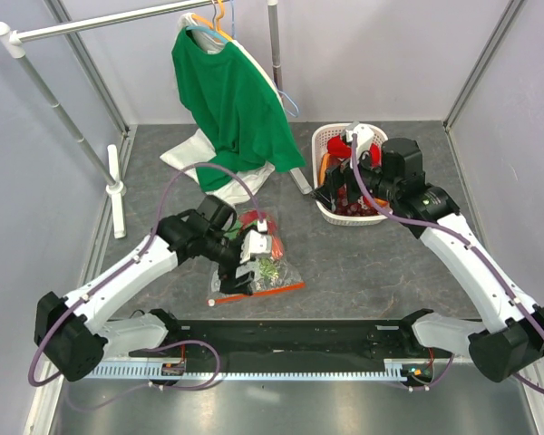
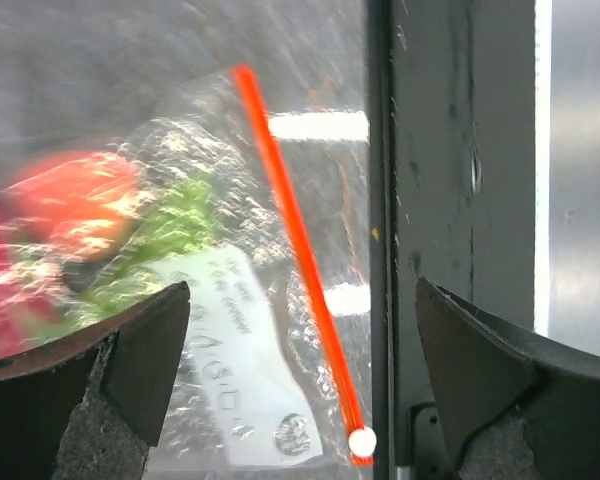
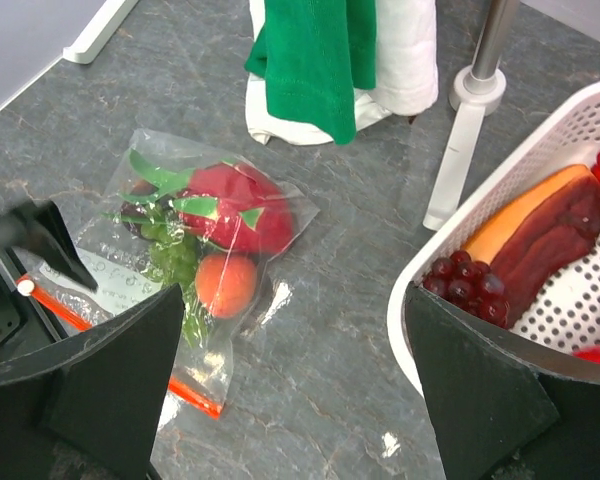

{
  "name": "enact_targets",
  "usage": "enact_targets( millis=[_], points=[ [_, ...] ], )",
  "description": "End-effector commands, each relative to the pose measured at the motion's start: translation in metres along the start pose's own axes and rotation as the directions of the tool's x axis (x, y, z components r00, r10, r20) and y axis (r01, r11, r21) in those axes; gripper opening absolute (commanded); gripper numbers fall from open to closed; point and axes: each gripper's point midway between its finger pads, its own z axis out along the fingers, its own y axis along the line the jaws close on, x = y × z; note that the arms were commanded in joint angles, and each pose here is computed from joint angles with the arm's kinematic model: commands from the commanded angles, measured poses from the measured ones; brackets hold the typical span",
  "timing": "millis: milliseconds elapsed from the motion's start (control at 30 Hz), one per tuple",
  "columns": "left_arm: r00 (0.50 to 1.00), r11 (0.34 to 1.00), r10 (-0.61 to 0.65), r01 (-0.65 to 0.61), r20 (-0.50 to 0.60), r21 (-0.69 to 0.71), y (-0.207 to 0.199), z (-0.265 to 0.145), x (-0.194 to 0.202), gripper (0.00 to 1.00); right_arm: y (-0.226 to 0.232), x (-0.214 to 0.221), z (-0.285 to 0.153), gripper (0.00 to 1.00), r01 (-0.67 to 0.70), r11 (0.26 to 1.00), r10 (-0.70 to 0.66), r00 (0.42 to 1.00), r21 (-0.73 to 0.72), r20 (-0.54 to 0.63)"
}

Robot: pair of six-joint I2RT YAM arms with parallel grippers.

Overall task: Place the food in the zip-top bag and seal the zipper
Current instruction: Place the zipper food storage bag at the center of the board, then reset both arms

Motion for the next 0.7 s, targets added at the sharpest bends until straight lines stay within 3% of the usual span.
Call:
enact_targets(
  millis=[0, 67, 167, 300, 467, 667],
  points=[
    [0.975, 0.957, -0.196, 0.214, 0.108, -0.195, 0.027, -0.047, -0.064, 1.00, 0.001, -0.012, -0.020, 0.98, -0.008, 0.999, 0.007, 0.999, 0.046, 0.038],
    [0.956, 0.924, -0.240, 0.279, 0.169, -0.263, 0.041, -0.075, -0.087, 1.00, 0.001, -0.011, -0.025, 0.98, -0.030, 0.997, 0.027, 0.999, 0.066, 0.043],
    [0.885, 0.865, -0.324, 0.420, 0.334, -0.275, 0.061, -0.126, -0.110, 1.00, 0.000, -0.010, -0.035, 0.98, -0.063, 0.994, 0.057, 0.996, 0.092, 0.064],
    [0.805, 0.716, -0.417, 0.577, 0.423, -0.393, 0.086, -0.169, -0.099, 1.00, -0.012, -0.002, -0.050, 0.98, -0.131, 0.981, 0.119, 0.989, 0.141, 0.091],
    [0.796, 0.569, -0.431, 0.605, 0.425, -0.556, 0.087, -0.189, -0.052, 1.00, -0.033, 0.016, -0.069, 0.98, -0.162, 0.959, 0.140, 0.984, 0.231, 0.109],
    [0.785, 0.522, -0.456, 0.617, 0.418, -0.589, 0.076, -0.183, -0.026, 1.00, -0.036, 0.024, -0.087, 0.98, -0.162, 0.950, 0.129, 0.983, 0.267, 0.134]
  ],
)
